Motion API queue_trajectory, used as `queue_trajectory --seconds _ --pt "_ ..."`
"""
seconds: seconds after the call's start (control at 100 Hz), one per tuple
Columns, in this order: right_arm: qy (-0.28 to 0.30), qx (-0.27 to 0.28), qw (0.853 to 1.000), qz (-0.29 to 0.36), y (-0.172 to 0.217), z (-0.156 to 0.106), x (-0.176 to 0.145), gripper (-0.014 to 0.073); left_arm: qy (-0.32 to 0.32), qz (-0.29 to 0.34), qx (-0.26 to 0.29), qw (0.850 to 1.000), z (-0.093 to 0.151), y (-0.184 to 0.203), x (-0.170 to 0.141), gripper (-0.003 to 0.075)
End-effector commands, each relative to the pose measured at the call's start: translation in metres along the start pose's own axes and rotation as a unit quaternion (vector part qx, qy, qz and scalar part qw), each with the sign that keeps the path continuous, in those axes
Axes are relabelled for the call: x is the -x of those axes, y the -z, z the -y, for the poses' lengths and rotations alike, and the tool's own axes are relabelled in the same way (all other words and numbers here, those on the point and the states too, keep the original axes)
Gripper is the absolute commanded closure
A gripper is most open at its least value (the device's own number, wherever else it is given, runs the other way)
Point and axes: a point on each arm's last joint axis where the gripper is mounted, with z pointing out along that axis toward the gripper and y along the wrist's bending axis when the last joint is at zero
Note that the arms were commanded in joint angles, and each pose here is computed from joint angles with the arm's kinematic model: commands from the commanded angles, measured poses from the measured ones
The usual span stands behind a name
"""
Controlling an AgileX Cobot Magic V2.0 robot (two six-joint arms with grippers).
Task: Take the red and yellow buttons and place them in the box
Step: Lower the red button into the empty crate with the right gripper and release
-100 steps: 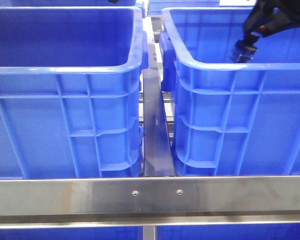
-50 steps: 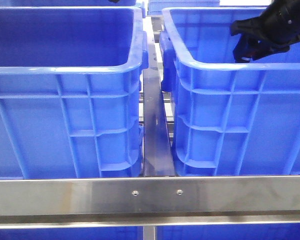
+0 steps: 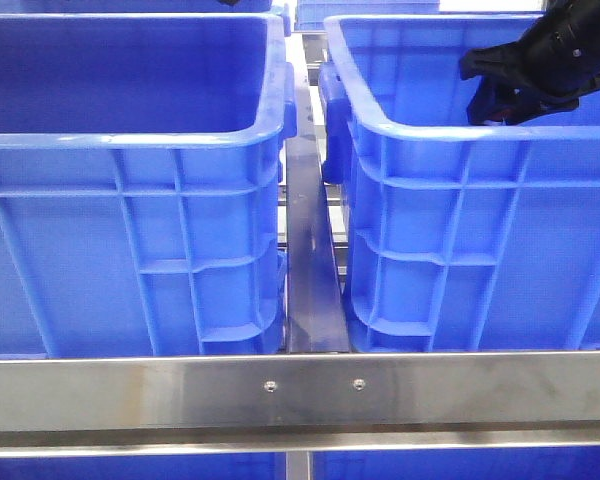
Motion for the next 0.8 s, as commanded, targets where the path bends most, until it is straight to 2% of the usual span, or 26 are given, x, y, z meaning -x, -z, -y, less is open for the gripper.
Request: queue_trajectory --seconds 0.0,0.03,0.1,0.29,0.47,0.54,0.61,0.79 --pt "0.004 -0.011 0.998 0.055 0.02 -0.001 0.027 0.0057 -0.002 0.049 0.023 0.999 0.006 0.02 0.016 0.0166" --pt "0.004 -0.011 0.998 0.054 0.02 -0.001 0.027 -0.0001 -0.002 0.049 0.023 0.999 0.006 0.02 0.016 0.0166" --pt "0.004 -0.011 0.998 0.054 0.02 -0.001 0.027 -0.0064 -0.002 0.049 0.022 0.999 0.006 0.02 0.016 0.0166" --pt "0.006 -0.003 0.999 0.053 0.025 -0.003 0.029 -0.006 -0.002 0.049 0.022 0.999 0.006 0.02 0.016 0.0166" --pt "0.013 0.022 0.998 0.055 0.05 -0.013 0.037 -0.0048 -0.002 0.047 0.022 0.999 0.006 0.02 0.016 0.0166" --pt "0.008 0.027 0.998 0.061 0.063 -0.016 0.038 0.0008 -0.001 0.047 0.023 0.999 0.006 0.021 0.015 0.0166" --pt "-0.003 0.032 0.997 0.069 0.078 -0.02 0.037 0.0111 0.01 0.046 0.025 0.999 0.004 0.021 0.014 0.0166" --pt "-0.022 0.055 0.995 0.085 0.119 -0.031 0.033 0.0496 0.015 0.041 0.033 0.999 0.001 0.023 0.011 0.0168"
